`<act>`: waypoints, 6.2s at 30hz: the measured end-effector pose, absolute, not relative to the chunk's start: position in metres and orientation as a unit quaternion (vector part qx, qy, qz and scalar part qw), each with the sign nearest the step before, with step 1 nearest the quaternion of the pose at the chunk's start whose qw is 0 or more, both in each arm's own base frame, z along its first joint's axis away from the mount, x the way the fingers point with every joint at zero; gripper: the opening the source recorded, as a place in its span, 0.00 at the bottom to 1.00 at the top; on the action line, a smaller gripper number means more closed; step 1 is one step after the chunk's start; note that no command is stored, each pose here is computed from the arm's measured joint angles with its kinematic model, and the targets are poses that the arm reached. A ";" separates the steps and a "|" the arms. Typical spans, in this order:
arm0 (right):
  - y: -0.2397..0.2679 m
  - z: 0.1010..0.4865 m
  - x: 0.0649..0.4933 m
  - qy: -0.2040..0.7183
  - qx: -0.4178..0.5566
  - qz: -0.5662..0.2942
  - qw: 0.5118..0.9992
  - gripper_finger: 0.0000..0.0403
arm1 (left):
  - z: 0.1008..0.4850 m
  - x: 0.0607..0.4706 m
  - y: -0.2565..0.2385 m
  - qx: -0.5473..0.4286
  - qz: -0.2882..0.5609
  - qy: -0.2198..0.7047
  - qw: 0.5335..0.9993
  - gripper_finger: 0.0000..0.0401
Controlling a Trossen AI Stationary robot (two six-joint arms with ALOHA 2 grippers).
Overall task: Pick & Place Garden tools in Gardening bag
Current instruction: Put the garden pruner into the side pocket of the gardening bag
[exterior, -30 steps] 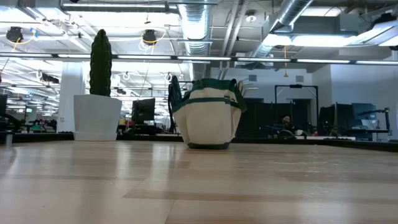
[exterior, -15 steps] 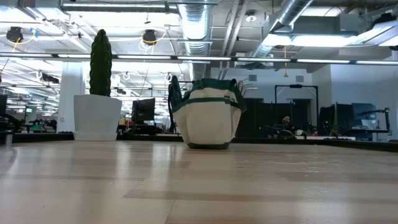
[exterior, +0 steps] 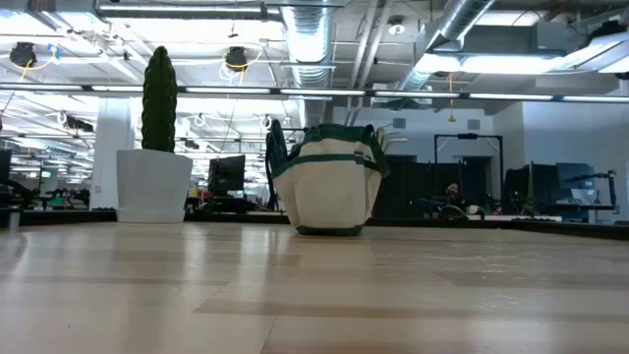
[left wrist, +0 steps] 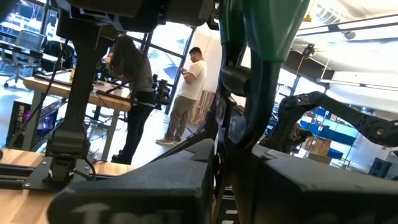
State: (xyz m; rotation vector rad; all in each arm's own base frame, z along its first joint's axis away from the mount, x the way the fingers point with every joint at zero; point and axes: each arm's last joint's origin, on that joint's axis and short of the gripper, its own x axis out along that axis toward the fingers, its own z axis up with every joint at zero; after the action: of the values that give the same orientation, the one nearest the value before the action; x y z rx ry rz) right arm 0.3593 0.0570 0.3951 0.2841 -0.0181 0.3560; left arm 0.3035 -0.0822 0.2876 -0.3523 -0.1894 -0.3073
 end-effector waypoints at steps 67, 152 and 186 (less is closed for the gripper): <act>0.104 0.431 0.207 0.090 0.125 -0.158 0.975 0.02 | 0.278 0.306 -0.070 -0.166 -0.083 -0.037 0.982 0.02; 0.072 0.355 0.304 -0.038 0.213 0.017 0.976 0.44 | 0.271 0.308 -0.062 -0.187 -0.041 -0.008 0.981 0.02; 0.067 0.356 0.305 -0.050 0.206 -0.004 0.977 0.15 | 0.273 0.309 -0.059 -0.193 -0.038 -0.017 0.980 0.11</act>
State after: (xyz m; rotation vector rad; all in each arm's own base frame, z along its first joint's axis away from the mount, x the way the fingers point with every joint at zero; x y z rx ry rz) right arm 0.3054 0.0665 0.3561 0.4146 -0.0999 -0.0076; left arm 0.3087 -0.0588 0.2730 -0.3880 -0.0350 -0.0763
